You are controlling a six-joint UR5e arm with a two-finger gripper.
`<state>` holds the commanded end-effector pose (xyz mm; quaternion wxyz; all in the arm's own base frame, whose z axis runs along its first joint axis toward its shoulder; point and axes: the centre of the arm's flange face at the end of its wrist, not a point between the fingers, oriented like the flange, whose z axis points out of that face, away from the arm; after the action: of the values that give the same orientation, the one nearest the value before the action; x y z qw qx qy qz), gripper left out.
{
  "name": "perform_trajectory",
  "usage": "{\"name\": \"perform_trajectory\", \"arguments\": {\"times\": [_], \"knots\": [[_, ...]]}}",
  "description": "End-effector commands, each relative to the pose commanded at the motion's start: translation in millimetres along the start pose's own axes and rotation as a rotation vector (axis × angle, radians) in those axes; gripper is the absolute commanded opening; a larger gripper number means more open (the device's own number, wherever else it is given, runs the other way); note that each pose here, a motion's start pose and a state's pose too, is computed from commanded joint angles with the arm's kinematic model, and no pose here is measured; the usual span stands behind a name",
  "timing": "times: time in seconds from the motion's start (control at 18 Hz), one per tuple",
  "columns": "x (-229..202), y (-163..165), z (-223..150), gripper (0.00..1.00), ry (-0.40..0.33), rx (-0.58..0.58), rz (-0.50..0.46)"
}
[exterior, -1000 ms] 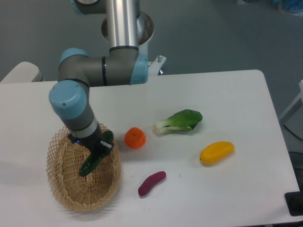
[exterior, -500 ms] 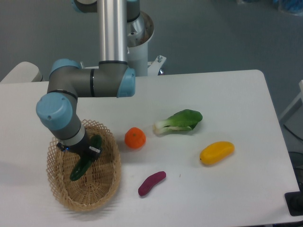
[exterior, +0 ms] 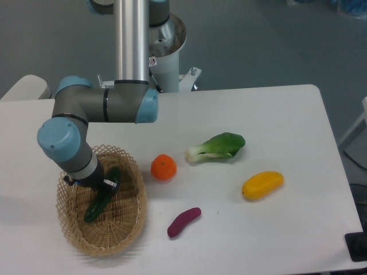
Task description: Place the cucumber in the basket
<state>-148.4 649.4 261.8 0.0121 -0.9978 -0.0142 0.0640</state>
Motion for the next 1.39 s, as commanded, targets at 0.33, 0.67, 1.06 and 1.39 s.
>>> {"name": "perform_trajectory", "arguments": {"times": [0.33, 0.67, 1.06, 1.39], "knots": [[-74.9, -4.1, -70.3, 1.0, -0.119, 0.093, -0.061], [-166.4, 21.3, -95.1, 1.0, -0.15, 0.121, 0.116], [-282.6, 99.5, -106.5, 1.0, -0.16, 0.089, 0.39], [-341.9, 161.7, -101.8, 1.0, -0.139, 0.1, 0.576]]}}
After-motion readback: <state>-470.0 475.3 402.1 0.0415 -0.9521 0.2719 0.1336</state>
